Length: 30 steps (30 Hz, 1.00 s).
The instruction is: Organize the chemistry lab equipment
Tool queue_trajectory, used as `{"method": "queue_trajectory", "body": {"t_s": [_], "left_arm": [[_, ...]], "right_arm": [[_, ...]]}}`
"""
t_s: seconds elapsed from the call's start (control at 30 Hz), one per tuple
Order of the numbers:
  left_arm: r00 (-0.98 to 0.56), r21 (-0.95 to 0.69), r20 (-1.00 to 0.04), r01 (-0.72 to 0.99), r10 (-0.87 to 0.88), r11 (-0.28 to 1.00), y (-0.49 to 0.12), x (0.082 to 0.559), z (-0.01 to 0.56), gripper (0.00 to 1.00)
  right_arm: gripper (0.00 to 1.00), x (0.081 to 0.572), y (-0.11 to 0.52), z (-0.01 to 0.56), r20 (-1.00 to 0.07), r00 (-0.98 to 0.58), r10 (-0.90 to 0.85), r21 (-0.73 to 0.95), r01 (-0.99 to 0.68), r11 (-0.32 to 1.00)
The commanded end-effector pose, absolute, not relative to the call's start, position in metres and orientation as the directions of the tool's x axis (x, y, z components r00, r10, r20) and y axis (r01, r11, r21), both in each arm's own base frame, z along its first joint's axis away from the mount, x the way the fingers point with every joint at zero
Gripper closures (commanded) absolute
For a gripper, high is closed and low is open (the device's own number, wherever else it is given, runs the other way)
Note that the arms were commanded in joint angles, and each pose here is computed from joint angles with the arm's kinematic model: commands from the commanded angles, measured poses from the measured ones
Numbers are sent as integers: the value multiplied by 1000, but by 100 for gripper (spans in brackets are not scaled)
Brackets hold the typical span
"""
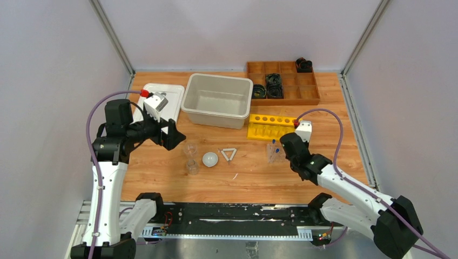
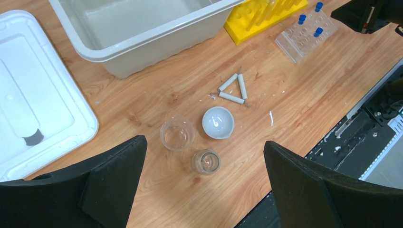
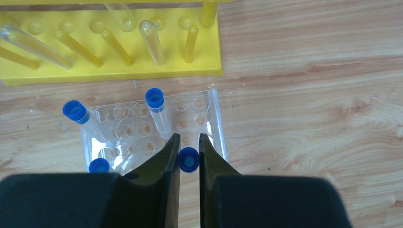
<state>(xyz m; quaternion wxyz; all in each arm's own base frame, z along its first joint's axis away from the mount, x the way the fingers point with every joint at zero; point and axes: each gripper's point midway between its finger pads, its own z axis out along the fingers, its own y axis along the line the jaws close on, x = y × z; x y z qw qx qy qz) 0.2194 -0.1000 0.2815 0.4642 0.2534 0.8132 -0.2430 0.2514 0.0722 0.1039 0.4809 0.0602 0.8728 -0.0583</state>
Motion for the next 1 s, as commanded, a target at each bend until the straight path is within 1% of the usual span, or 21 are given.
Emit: {"method": "queue_trajectory", "body": {"t_s": [0.0,0.8,0.87,0.97], "left_arm": [[-400,-134,-896,661,195,738,-103,216,289,0],[-382,-122,-902,670,200,732,-103,216,294,0],[-382,-121,-902,670,200,732,-103,217,295,0],[-383,-123,-902,671,199,731,-104,217,295,0]], "right_arm": [[100,265,69,110,-858,-508,71,-47,214,976],[100,253,67,65,-811,-579,87,-62,232,971],[92,252,68,63,-806,-585,90,-58,228,972],[76,250,71,61,-797,-596,99,-45,222,974]]}}
